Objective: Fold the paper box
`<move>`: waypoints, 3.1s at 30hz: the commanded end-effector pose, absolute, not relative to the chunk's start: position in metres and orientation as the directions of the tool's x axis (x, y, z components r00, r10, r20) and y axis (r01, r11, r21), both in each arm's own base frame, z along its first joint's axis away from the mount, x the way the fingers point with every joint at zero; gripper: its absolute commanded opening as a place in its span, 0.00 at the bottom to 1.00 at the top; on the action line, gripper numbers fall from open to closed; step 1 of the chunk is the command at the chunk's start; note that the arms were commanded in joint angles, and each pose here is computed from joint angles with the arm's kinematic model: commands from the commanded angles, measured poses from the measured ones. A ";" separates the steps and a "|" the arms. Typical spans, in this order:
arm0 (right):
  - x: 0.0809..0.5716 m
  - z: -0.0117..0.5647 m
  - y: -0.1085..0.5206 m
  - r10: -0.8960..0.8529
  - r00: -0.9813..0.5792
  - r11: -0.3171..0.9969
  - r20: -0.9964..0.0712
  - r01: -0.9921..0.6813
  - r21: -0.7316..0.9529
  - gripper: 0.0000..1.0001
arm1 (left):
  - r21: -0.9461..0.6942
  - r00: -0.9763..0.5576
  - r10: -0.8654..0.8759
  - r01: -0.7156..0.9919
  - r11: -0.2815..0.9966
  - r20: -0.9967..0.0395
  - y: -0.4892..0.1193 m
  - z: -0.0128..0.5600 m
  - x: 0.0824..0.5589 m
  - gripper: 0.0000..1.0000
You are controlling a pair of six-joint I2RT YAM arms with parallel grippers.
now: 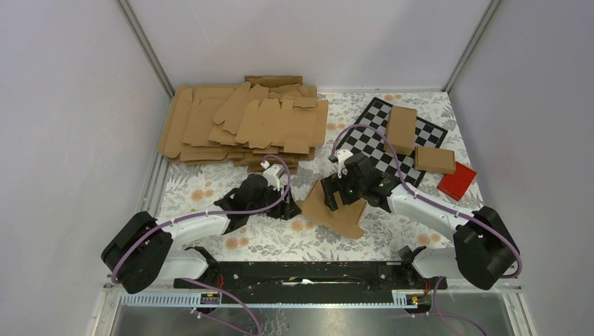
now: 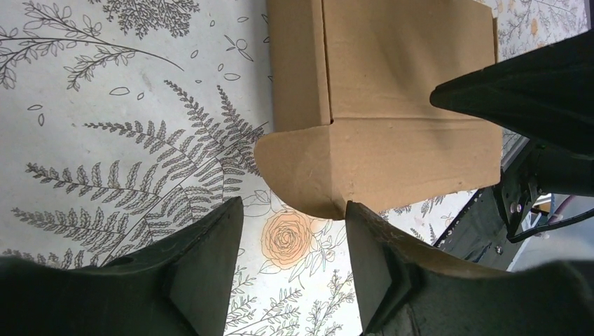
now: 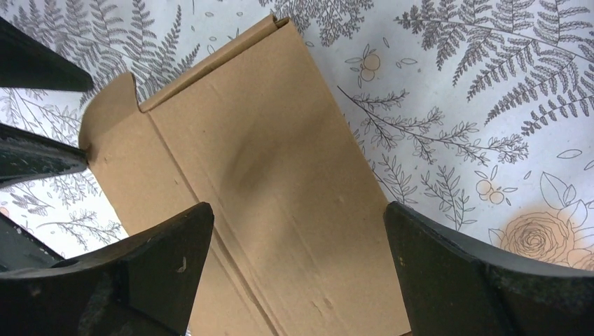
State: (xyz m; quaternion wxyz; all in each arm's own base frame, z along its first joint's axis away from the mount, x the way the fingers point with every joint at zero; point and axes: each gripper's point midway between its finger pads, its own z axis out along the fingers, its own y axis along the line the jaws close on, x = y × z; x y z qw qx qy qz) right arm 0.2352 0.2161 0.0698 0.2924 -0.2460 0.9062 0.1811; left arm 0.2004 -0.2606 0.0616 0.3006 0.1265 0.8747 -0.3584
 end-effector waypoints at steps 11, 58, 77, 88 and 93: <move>0.240 0.063 0.225 -0.306 -0.735 0.810 -0.606 -0.535 0.241 1.00 | -0.557 -0.716 -0.034 0.511 0.655 -0.697 -0.273 0.080 0.217 0.58; 0.254 0.010 0.140 0.093 -0.919 0.958 -0.382 -0.021 0.285 0.22 | -0.630 -0.683 -0.247 0.392 0.671 -0.687 -0.237 0.092 0.202 0.53; 0.259 0.008 0.151 0.206 -0.934 0.860 -0.292 0.030 0.509 0.07 | -0.644 -0.726 -0.158 0.461 0.611 -0.670 -0.306 0.078 0.242 0.30; 0.277 0.022 0.127 0.211 -0.885 0.921 -0.414 0.038 0.387 0.12 | -0.578 -0.674 -0.059 0.582 0.572 -0.736 -0.392 0.098 0.297 0.30; 0.277 0.028 0.133 0.167 -0.877 0.941 -0.450 0.005 0.338 0.12 | -0.459 -0.629 0.083 0.645 0.611 -0.773 -0.416 0.091 0.295 0.29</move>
